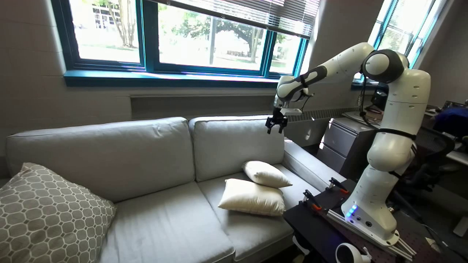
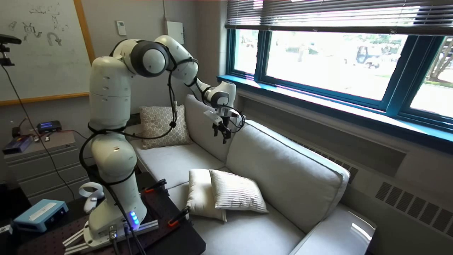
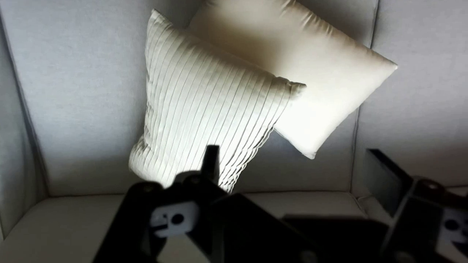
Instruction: Place the two small pillows on the right side of the sofa
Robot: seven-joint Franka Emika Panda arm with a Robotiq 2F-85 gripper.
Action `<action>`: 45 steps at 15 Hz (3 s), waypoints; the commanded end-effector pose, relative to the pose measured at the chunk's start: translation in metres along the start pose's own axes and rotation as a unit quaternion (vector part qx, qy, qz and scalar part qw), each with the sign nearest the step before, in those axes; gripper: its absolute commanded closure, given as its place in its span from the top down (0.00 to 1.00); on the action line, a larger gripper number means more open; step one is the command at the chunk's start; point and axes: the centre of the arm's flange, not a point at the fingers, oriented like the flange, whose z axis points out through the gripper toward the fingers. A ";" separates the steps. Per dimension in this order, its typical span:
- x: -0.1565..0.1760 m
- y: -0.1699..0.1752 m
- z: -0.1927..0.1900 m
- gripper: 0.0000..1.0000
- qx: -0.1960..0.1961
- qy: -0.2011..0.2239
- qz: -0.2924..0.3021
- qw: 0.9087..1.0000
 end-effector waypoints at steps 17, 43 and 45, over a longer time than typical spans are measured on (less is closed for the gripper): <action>0.125 -0.110 0.279 1.00 -0.012 -0.186 0.048 0.981; 0.149 -0.069 0.321 1.00 -0.218 -0.150 0.165 0.950; 0.149 -0.048 0.323 1.00 -0.227 -0.151 0.186 0.944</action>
